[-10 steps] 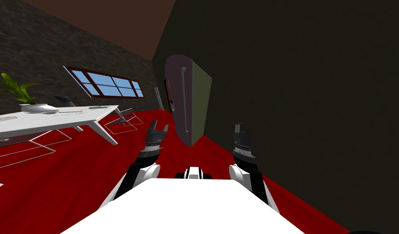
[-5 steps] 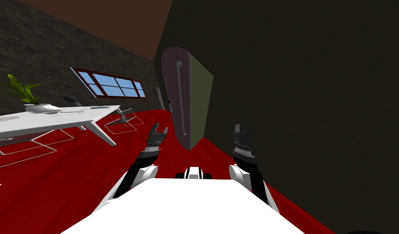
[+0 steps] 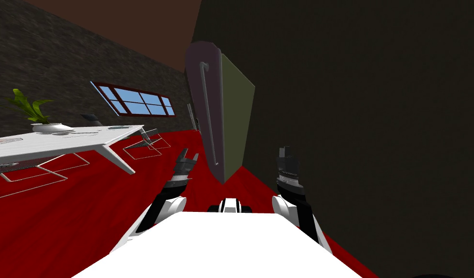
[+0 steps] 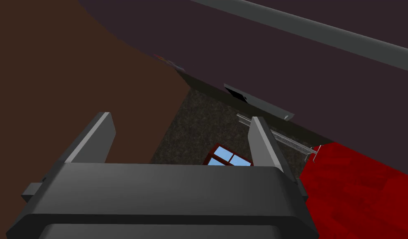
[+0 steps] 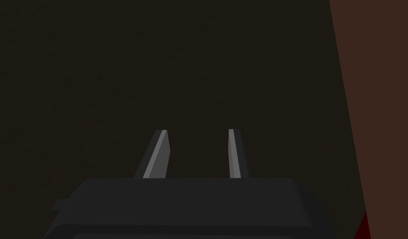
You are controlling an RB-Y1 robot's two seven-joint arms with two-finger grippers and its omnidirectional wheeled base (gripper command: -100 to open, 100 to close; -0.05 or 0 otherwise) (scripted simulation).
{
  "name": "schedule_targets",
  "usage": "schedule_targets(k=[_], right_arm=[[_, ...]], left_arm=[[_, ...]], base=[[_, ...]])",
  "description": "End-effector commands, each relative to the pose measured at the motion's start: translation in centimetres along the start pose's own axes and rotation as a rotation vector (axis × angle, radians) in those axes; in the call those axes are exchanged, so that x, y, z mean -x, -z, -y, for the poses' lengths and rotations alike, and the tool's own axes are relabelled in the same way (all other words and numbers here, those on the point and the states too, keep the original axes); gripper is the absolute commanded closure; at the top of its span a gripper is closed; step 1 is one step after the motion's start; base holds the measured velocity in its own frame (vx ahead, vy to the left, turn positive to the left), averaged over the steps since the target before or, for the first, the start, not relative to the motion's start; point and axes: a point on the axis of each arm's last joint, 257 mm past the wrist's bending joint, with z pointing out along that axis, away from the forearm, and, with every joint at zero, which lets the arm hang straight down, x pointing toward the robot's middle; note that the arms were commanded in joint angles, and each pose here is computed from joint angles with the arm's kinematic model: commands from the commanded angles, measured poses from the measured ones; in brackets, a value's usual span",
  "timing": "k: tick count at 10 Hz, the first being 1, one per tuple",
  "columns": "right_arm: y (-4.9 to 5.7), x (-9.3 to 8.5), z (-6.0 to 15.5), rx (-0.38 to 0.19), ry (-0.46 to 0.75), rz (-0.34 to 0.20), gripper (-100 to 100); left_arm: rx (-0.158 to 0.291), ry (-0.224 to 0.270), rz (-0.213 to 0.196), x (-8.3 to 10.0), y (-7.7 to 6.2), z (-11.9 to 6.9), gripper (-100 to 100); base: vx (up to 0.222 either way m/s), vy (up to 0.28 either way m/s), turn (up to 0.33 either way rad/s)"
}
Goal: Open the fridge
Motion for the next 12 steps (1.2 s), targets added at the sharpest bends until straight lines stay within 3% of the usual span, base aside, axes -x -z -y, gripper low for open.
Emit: schedule_targets(k=[1, 7, 12], right_arm=[[0.0, 0.0, 0.0, 0.0, 0.0, 0.0, 0], [0.0, 0.0, 0.0, 0.0, 0.0, 0.0, 0], [0.0, 0.0, 0.0, 0.0, 0.0, 0.0, 0]], left_arm=[[0.029, 0.005, 0.026, 1.7, 0.6, -1.5, -100], [0.076, 0.026, 0.095, 5.0, 1.7, -4.1, -100], [0.097, 0.096, 0.223, 7.9, 3.7, -6.5, -100]], base=[[0.18, -0.093, 0.088], [0.191, -0.109, 0.065], [0.184, -0.115, 0.078]])
